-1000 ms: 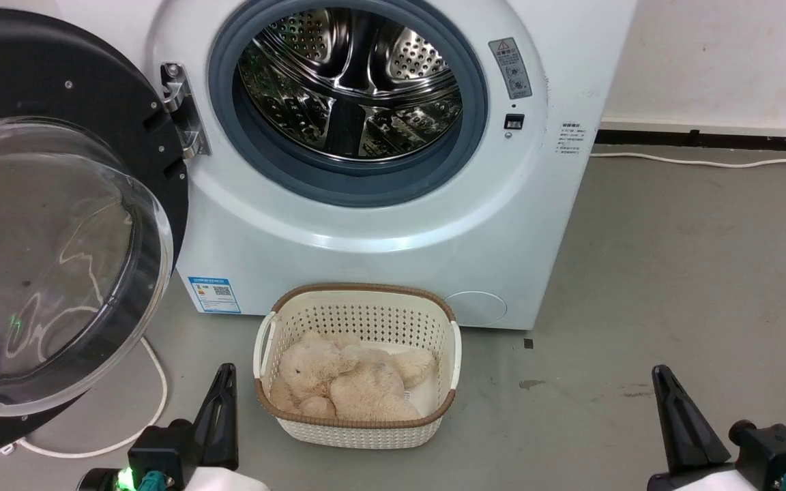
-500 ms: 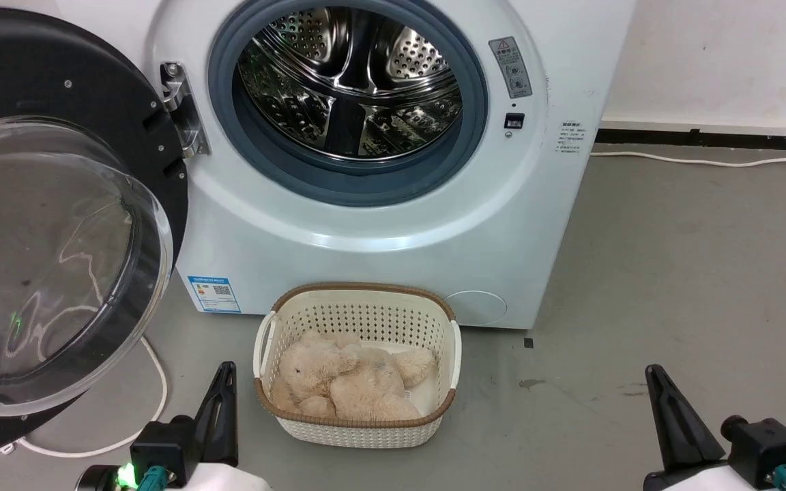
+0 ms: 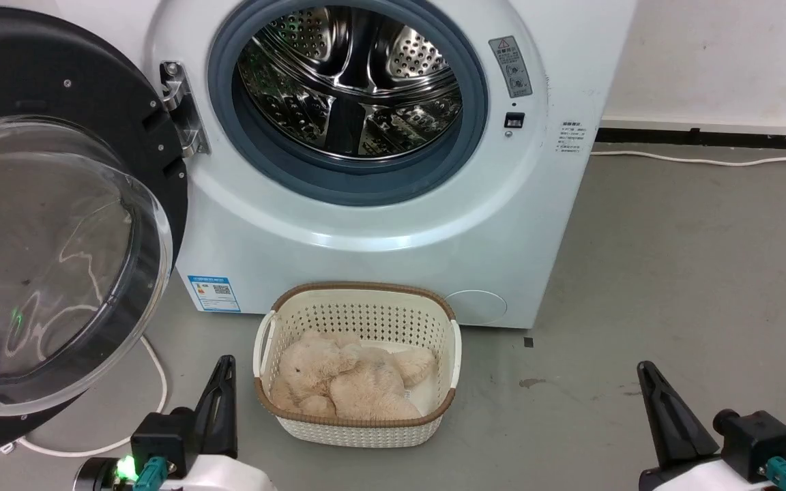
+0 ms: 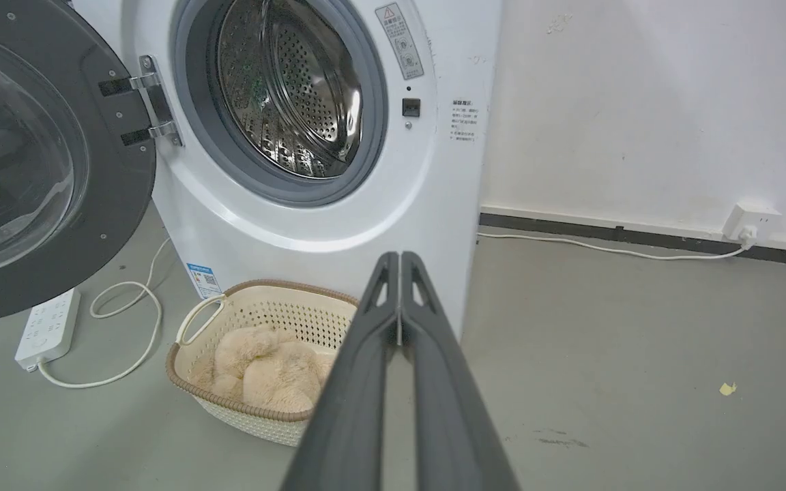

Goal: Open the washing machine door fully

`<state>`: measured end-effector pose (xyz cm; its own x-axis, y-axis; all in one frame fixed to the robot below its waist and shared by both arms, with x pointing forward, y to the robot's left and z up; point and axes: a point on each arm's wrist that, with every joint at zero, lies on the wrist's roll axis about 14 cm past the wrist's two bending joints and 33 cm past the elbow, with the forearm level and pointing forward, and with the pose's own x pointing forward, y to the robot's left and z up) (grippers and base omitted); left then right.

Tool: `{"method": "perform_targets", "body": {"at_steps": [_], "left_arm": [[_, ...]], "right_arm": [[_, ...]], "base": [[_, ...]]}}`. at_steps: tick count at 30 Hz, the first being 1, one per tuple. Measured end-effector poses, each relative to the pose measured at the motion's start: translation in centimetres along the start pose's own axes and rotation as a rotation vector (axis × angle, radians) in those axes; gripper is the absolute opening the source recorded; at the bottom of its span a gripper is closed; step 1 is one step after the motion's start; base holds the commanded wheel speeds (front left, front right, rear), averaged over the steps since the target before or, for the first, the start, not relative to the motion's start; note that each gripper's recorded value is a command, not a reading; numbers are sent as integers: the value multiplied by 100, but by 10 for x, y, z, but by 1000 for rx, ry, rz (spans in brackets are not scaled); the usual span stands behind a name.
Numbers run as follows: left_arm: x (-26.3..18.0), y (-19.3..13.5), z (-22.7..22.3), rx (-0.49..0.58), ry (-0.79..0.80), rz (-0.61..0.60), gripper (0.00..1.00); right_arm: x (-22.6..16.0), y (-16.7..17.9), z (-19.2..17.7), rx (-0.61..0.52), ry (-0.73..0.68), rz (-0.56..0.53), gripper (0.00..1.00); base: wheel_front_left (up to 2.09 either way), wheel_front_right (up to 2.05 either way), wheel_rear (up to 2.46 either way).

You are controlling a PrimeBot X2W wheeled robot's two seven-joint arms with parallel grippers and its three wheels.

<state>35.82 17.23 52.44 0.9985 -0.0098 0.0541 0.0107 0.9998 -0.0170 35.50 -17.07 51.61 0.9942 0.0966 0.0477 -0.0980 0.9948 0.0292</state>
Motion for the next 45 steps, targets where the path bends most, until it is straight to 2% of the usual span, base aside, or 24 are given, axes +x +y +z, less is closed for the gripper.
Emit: {"method": "perform_targets", "body": {"at_steps": [45], "left_arm": [[8,4,0,38,36,8,0]], "right_arm": [[9,5,2,-41,45,20,0]], "base": [[0,0,0]]}}
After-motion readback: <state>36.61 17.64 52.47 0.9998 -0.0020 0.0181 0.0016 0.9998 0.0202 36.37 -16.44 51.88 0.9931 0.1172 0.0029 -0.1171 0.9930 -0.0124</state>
